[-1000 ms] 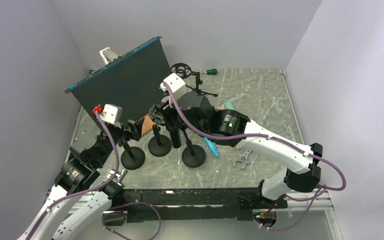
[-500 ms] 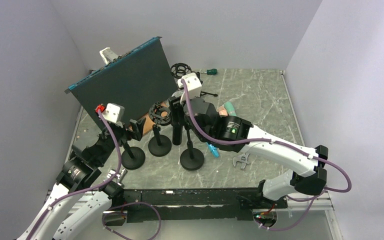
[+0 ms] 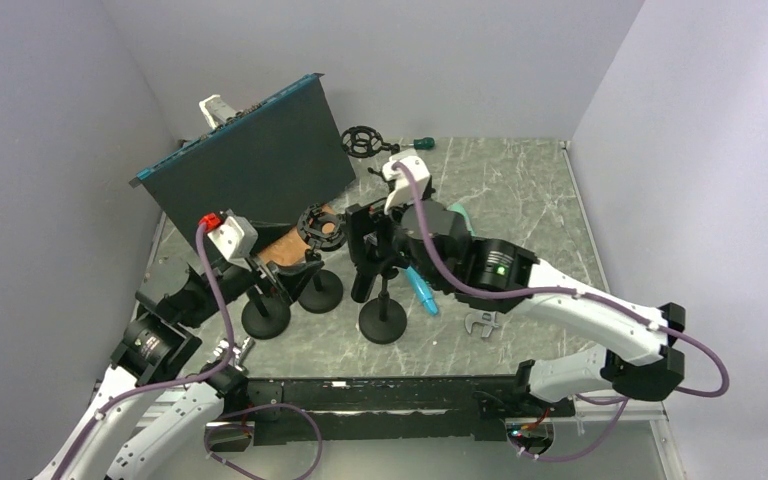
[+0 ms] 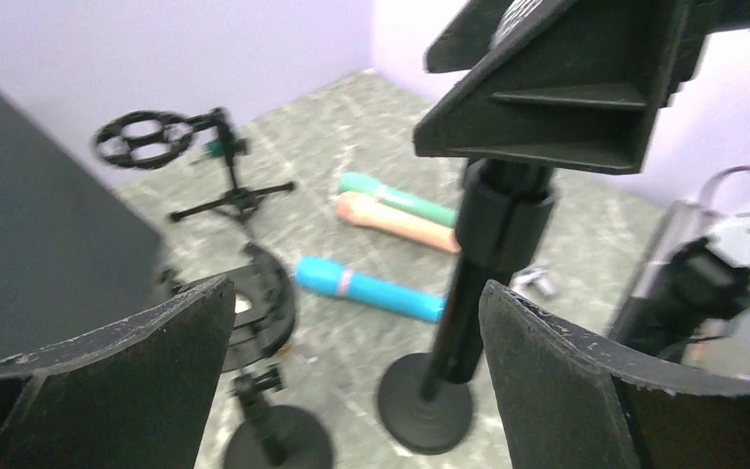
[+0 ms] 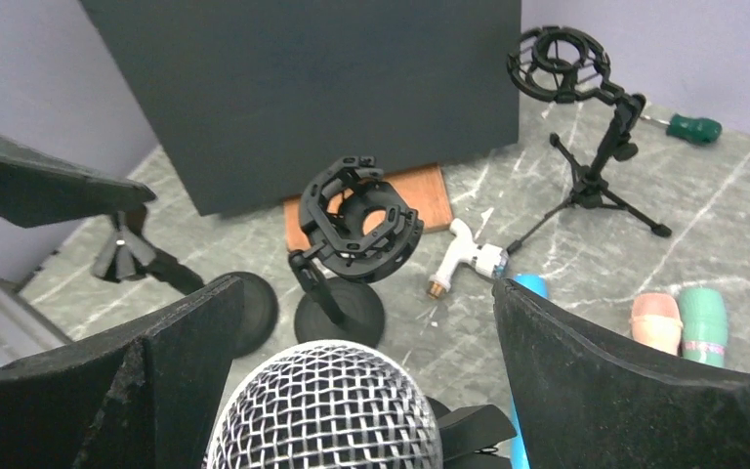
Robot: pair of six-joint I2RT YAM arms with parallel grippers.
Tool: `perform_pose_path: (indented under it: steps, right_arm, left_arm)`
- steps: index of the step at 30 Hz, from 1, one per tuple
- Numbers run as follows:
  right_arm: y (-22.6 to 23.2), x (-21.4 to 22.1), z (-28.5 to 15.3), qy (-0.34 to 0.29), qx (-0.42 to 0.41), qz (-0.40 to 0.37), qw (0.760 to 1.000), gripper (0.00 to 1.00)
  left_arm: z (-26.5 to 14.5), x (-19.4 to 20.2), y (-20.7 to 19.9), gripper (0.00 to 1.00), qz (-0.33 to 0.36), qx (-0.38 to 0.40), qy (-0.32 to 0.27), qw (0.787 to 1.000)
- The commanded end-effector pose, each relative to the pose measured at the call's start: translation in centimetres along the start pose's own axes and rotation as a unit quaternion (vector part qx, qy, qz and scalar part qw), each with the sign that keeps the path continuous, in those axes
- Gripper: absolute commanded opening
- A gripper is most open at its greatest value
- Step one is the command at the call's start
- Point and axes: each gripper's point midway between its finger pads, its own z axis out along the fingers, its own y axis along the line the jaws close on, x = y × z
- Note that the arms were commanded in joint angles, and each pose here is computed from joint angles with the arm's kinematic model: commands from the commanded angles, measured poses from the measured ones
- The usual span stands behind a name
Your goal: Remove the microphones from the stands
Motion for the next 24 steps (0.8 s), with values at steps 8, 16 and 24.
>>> perform_pose_path:
  steps: [8, 16, 24]
  right_arm:
    - [-1.9, -8.3, -8.9, -0.123, -0.097, 0.071, 0.985, 1.0]
    - [-9.4, -4.6, -13.0, -0.157, -0.011, 0.111, 0.981, 1.0]
    - [-12.1, 1.2, -13.4, -0.126, 0.025, 0.133, 0.983, 1.0]
  left_arm:
    - [1.6, -9.0, -7.1, 0.93, -0.124, 0.186, -0.047, 0.974]
    - [5.1, -9.5, -7.7, 0.99, -0.08, 0.134, -0.03, 0.987]
    - [9.6, -8.1, -7.3, 0.99, -0.016, 0.012, 0.004, 1.0]
